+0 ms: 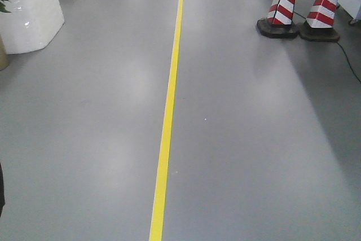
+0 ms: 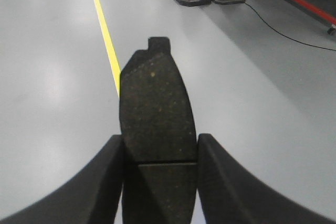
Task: Move and align brake pads A on conveyor
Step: 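Drive along the yellow floor line past the striped cones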
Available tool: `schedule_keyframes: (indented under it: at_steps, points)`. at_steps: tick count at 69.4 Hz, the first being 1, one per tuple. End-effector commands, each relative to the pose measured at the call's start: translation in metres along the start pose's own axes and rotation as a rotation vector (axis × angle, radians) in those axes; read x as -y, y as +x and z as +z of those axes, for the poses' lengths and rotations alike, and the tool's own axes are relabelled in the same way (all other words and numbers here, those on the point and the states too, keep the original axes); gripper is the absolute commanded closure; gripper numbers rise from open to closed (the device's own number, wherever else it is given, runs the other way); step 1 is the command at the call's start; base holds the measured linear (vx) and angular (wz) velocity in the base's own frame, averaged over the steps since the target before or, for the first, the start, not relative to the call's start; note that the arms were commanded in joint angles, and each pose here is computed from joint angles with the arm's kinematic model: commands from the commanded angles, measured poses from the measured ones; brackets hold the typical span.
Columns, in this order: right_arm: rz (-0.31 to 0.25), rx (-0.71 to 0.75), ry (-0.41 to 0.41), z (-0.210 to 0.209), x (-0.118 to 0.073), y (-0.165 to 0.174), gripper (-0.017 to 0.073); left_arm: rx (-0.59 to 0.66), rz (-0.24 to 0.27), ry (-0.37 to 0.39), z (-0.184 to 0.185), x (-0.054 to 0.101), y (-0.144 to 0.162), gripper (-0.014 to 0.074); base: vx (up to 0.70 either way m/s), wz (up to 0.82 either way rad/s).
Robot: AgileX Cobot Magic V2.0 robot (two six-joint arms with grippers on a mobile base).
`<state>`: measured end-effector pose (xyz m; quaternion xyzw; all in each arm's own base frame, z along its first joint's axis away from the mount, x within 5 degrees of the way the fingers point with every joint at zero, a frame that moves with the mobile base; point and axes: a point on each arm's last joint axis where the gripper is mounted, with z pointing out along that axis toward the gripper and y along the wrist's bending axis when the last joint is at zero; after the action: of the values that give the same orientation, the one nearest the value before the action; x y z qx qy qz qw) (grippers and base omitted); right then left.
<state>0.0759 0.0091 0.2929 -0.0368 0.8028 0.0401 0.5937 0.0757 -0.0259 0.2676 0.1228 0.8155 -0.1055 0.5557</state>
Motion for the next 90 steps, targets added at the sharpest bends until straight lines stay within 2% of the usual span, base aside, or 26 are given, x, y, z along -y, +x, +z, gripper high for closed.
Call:
schedule_keyframes:
  at_steps: [1,90]
  points:
    - [-0.004,0.122,0.012,-0.0039,0.0008,-0.0181,0.0564,0.114,0.001,0.029,-0.0038,0.0028,-0.0172,0.06,0.69,-0.14]
    - [-0.004,0.122,0.012,-0.0039,0.0008,-0.0181,0.0564,0.114,0.002,0.029,-0.0038,0.0028,-0.0171,0.06,0.72,-0.06]
